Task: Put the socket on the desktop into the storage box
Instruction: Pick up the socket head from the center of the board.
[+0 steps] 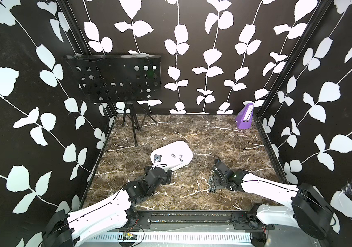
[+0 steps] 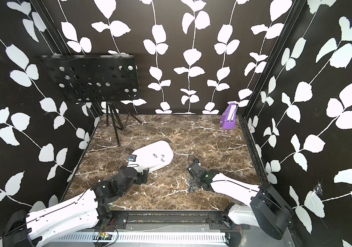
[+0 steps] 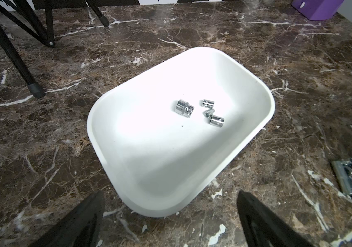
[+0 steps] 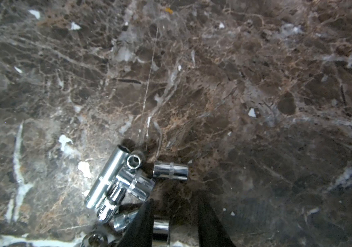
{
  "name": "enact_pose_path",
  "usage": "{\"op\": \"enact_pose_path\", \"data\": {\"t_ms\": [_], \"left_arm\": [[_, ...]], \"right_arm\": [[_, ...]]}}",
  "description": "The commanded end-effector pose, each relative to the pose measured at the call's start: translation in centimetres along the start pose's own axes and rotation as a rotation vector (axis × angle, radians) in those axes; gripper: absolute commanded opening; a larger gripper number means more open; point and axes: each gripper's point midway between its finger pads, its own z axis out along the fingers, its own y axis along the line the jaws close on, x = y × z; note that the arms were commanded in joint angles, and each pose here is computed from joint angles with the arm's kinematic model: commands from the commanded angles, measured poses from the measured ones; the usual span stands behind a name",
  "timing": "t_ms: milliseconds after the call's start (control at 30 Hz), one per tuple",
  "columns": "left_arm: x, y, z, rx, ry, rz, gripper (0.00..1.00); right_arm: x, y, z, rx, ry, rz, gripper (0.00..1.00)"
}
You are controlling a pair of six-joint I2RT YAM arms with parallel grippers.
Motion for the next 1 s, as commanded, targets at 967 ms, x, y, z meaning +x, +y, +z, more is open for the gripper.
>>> {"op": "enact_pose_path", "data": {"t_ms": [967], "left_arm": [[-1.4, -0.2, -0.7, 0.01, -0.039, -0.021, 0.96]], "right_arm": [[-0.7, 0.0, 1.4, -0.005, 0.042, 0.02, 0.39]]}}
